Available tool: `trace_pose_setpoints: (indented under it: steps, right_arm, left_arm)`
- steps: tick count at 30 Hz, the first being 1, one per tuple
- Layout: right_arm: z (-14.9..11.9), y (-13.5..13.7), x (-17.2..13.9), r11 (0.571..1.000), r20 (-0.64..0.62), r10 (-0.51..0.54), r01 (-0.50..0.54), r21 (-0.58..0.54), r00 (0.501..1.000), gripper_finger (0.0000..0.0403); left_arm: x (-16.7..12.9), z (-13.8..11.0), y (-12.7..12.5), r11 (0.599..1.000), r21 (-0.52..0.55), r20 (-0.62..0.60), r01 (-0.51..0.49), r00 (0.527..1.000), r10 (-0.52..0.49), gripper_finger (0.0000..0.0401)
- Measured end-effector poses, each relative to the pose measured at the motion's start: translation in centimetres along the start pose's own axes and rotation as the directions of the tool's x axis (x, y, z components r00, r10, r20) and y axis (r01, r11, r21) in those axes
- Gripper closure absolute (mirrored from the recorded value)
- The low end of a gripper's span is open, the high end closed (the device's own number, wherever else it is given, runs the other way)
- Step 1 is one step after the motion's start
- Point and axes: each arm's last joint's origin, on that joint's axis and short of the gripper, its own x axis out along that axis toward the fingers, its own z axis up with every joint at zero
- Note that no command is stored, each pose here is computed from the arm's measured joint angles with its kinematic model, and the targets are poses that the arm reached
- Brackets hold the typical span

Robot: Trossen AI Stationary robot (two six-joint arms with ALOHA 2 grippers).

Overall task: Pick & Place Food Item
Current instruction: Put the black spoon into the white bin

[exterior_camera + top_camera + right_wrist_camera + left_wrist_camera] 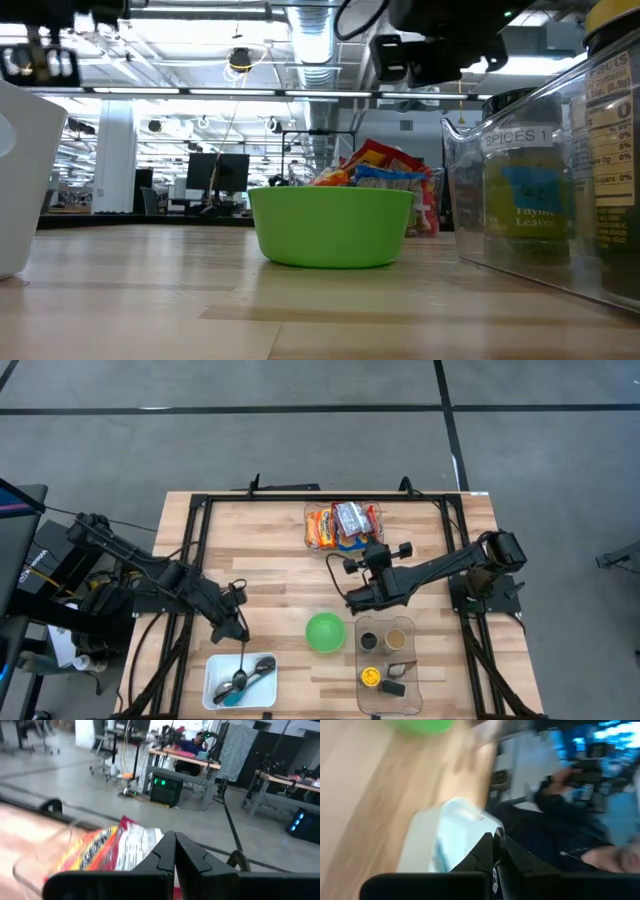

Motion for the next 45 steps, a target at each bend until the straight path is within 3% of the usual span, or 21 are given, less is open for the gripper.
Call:
trace_pose_setpoints:
  steps: [7,13,22,29,33,38,45]
  right_arm:
    - [0.4,0.4,2.1,0.991,0.047,-0.069,0.064,0.114,0.996,0.0401]
    - [0.6,0.7,3.5,0.975,0.017,-0.104,0.098,0.200,0.994,0.0401]
    - [0.6,0.7,4.9,0.982,-0.066,-0.115,0.123,0.145,0.991,0.0401]
    - [0.7,0.6,5.9,0.975,-0.068,-0.141,0.151,0.164,0.988,0.0401]
    - [0.7,0.6,6.0,0.976,-0.071,-0.143,0.153,0.155,0.987,0.0401]
    - [0.6,0.6,5.8,0.978,-0.070,-0.138,0.147,0.146,0.988,0.0401]
    - [0.7,0.7,5.8,0.980,-0.070,-0.136,0.145,0.136,0.988,0.0401]
  left_arm:
    - [1.2,-0.6,1.3,0.977,-0.154,-0.105,-0.144,0.986,0.129,0.0399]
    - [1.6,-1.0,2.2,0.938,-0.243,-0.166,-0.248,0.963,0.211,0.0399]
    - [2.2,-0.5,1.1,0.935,-0.271,-0.146,-0.227,0.970,0.193,0.0400]
    - [2.8,1.5,-2.3,0.979,-0.105,-0.064,-0.176,0.983,0.170,0.0400]
    - [3.3,2.5,-4.3,0.984,0.074,-0.020,-0.161,0.986,0.163,0.0400]
    - [3.9,2.5,-6.3,0.936,0.313,0.019,-0.161,0.986,0.163,0.0400]
    - [2.7,1.4,-7.9,0.875,0.393,0.101,-0.282,0.959,0.263,0.0400]
